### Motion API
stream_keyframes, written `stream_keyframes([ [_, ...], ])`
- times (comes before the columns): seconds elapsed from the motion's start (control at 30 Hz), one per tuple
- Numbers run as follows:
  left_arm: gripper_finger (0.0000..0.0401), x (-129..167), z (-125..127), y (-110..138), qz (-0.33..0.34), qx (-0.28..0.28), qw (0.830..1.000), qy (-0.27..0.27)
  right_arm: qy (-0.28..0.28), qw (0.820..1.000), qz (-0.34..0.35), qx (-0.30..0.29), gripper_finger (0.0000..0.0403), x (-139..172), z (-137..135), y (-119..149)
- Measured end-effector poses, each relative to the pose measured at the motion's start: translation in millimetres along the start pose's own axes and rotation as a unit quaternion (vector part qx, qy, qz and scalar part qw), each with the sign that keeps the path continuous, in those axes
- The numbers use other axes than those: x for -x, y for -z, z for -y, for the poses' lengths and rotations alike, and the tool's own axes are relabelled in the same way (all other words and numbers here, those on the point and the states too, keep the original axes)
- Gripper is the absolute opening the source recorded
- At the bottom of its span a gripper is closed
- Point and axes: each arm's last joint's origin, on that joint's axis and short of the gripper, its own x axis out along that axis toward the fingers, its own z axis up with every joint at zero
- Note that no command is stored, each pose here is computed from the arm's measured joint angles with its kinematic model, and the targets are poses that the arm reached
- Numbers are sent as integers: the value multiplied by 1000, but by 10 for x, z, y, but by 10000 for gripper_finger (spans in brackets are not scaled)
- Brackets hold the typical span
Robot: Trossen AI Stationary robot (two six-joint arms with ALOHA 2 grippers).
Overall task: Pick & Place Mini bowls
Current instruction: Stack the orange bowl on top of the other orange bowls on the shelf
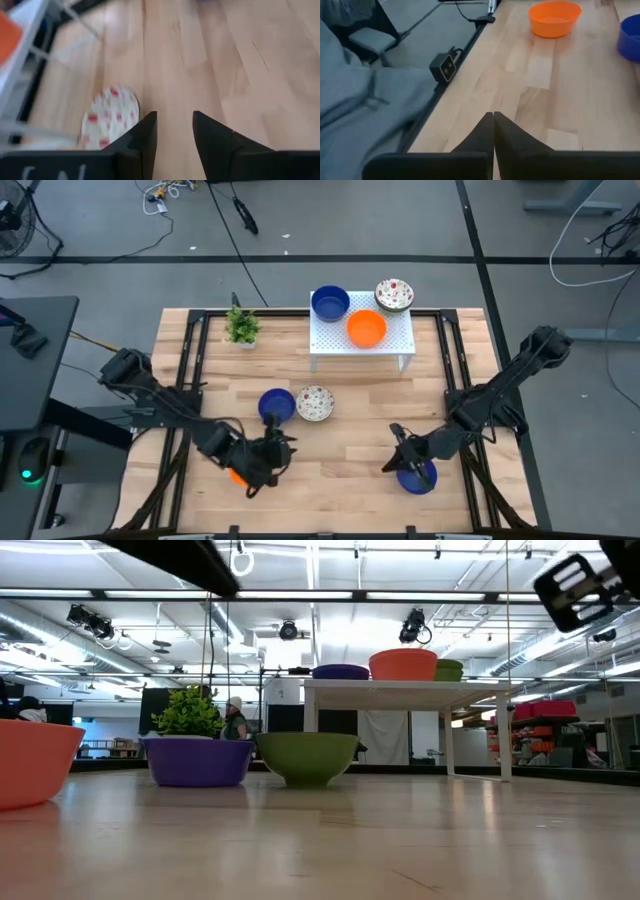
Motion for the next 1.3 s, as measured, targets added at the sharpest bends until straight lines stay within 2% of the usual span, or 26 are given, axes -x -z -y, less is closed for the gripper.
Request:
stream_keyframes([
  [0.17,114,174,6,88,-99,17,994,31,42,999,23,10,3,8,30,121],
  [0.27,111,194,-21,207,-174,30,982,61,68,997,37,12,7,11,51,131],
  [0.33,112,192,-63,262,-216,67,972,59,71,997,38,12,12,11,54,131],
  [0.43,123,183,-83,285,-246,110,960,73,71,997,39,17,18,11,53,129],
  [0.53,148,217,-15,283,-266,127,947,126,71,997,39,20,19,11,52,128],
  [0.6,168,252,37,285,-276,141,939,150,71,996,39,24,20,11,52,128],
  [0.67,188,281,77,285,-272,149,939,151,70,996,39,24,20,11,52,128],
  [0.8,228,229,99,218,-216,160,956,120,71,996,39,24,20,11,52,127],
  [0.9,249,126,100,166,-190,159,961,122,70,996,39,24,20,11,52,127],
  [1.03,255,12,146,197,-224,152,949,162,70,996,39,24,20,11,52,127],
  [1.1,252,-29,172,216,-229,139,949,164,71,996,38,25,20,11,53,130],
  [1.3,248,-175,224,298,-245,51,954,166,71,996,38,25,20,11,53,131],
])
